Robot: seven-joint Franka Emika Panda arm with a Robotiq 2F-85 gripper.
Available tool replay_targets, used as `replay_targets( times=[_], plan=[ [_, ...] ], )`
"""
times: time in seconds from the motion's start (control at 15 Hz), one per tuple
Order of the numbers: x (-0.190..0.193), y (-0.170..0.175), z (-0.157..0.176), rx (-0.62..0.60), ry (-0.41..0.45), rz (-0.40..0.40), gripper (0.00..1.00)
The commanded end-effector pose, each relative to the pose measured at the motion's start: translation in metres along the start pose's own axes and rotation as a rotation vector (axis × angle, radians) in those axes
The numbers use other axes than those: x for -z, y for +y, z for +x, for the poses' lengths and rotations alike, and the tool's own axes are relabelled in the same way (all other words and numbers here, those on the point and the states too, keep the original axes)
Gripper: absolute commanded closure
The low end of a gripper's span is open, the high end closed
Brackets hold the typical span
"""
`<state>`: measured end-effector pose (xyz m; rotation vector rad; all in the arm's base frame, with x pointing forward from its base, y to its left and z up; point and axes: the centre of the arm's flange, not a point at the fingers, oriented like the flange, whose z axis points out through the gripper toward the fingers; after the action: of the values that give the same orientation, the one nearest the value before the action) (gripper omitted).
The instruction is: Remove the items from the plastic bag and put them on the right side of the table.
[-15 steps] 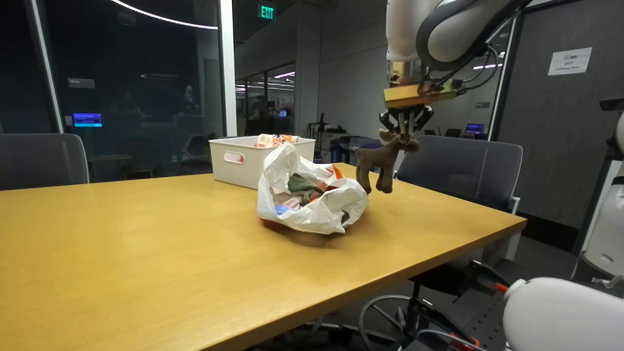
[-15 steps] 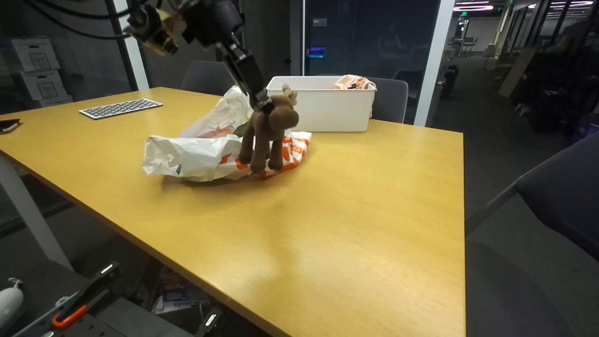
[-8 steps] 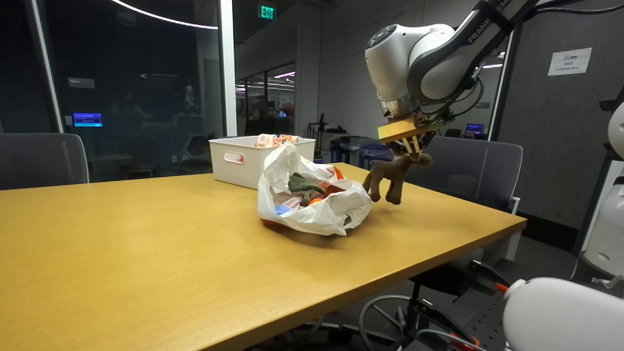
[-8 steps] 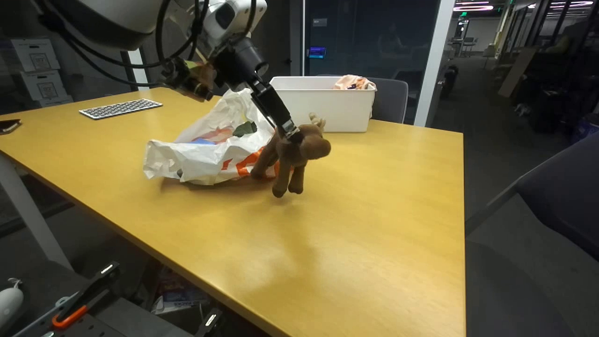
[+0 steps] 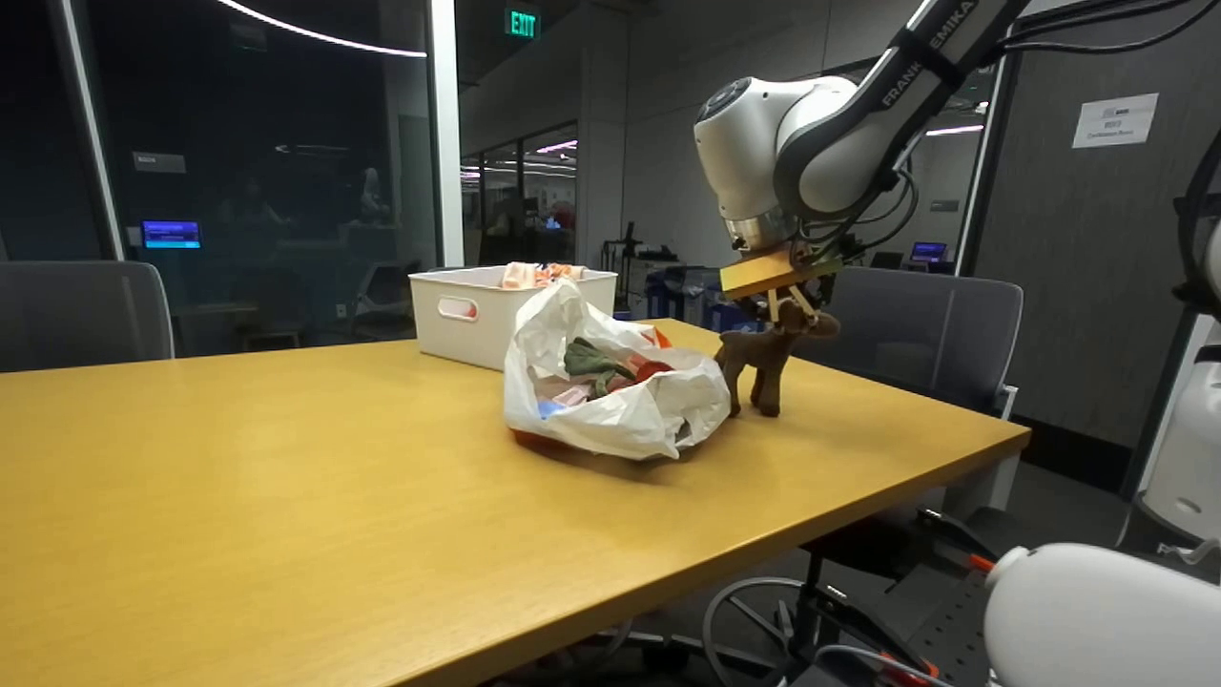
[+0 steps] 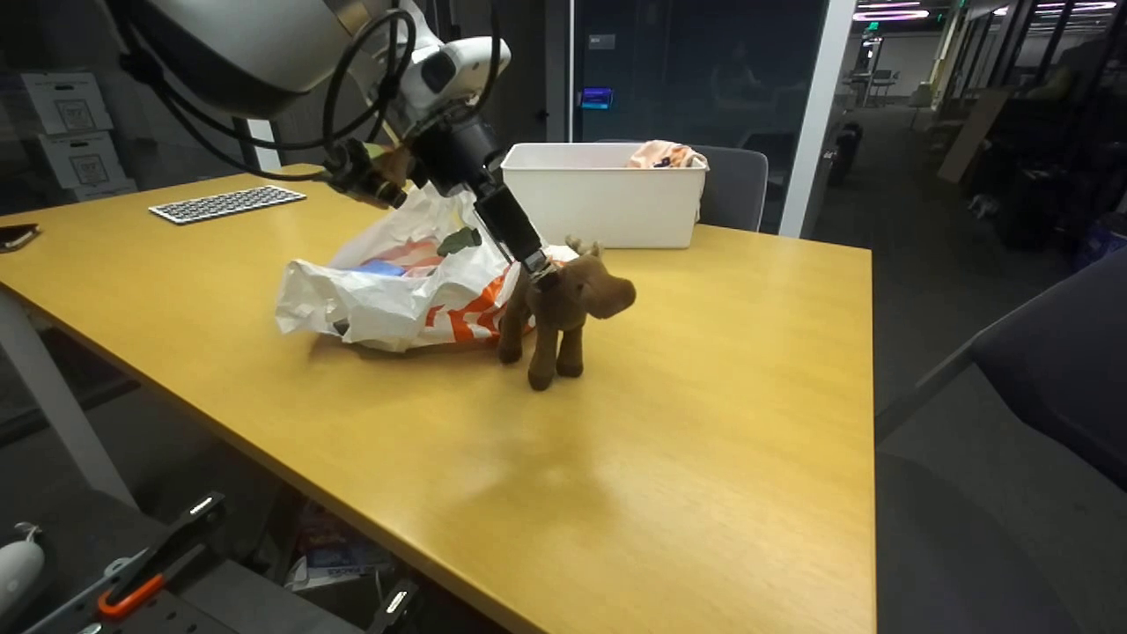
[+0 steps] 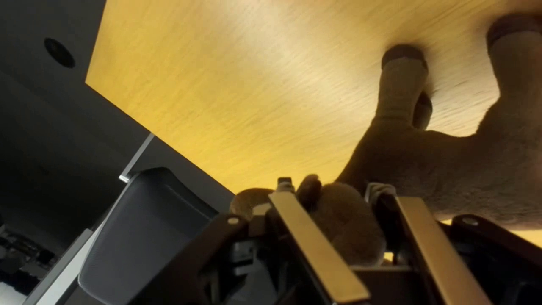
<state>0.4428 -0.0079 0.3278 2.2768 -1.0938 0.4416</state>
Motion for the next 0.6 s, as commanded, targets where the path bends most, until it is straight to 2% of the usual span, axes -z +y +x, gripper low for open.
replay_targets(
  times=[0.0, 0.13, 0.2, 0.4, 0.53],
  plan=[
    [0.043, -0.003, 0.012, 0.024, 0.087, 0.027, 0.23],
    [0.08, -0.004, 0.011, 0.079, 0.149, 0.083, 0.08],
    [0.099, -0.008, 0.005, 0.128, 0.155, 0.145, 0.01],
    [0.148, -0.031, -0.02, 0.229, 0.159, 0.279, 0.0],
    [0.168, -0.059, -0.038, 0.3, 0.165, 0.372, 0.0]
  ],
)
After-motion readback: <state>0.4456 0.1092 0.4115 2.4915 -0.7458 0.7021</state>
